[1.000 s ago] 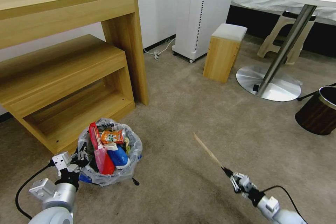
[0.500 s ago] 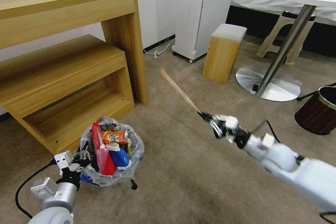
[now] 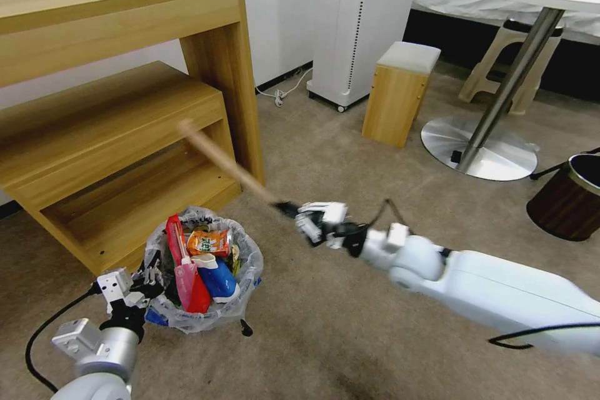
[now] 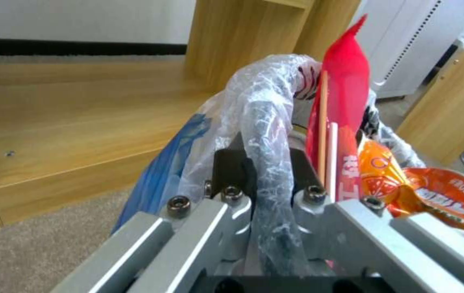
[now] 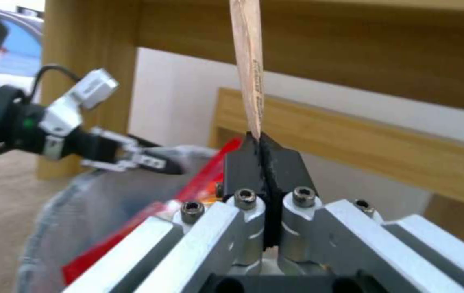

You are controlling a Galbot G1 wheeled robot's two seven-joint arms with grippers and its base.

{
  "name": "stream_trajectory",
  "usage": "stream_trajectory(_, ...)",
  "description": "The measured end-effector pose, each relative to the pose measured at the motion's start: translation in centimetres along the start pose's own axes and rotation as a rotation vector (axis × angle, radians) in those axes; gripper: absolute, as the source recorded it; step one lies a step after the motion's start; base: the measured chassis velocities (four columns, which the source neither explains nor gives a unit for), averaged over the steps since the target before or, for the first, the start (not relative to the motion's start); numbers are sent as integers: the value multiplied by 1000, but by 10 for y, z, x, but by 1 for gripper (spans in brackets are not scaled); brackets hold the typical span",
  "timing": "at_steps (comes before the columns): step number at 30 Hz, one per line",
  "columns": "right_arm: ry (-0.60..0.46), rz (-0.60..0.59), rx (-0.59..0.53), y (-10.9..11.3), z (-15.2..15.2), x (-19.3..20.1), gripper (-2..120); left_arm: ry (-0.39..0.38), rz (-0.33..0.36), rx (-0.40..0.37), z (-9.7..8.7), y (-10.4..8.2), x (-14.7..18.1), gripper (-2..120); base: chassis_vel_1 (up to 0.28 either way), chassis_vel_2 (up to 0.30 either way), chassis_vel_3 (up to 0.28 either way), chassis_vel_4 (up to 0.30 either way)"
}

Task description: Pick up the trash bin and place the garbage on the floor into it.

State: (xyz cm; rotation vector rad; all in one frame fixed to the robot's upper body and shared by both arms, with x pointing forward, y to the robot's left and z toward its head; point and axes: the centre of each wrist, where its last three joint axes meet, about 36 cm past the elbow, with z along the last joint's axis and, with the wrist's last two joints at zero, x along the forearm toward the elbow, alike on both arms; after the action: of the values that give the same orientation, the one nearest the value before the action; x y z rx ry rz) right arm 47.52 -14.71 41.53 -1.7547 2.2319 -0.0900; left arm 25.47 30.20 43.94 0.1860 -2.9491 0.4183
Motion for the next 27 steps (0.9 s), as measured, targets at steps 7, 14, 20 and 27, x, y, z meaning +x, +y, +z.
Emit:
stream_trajectory(7,48,-43,-21,16,25,-6,0,-14,-7,2,-6,1,3,3,0,0,0,0)
stream_trajectory(14,81,-34,-14,17,42,1,0,-22,-5,8,-9,0,3,3,0,0,0,0)
stream_trajectory(20,102,-28,2,17,60,4,0,-29,5,13,-12,-5,7,3,0,0,0,0)
stream_trajectory(27,109,-30,17,12,66,-1,0,-27,14,9,-15,-8,11,3,0,0,0,0)
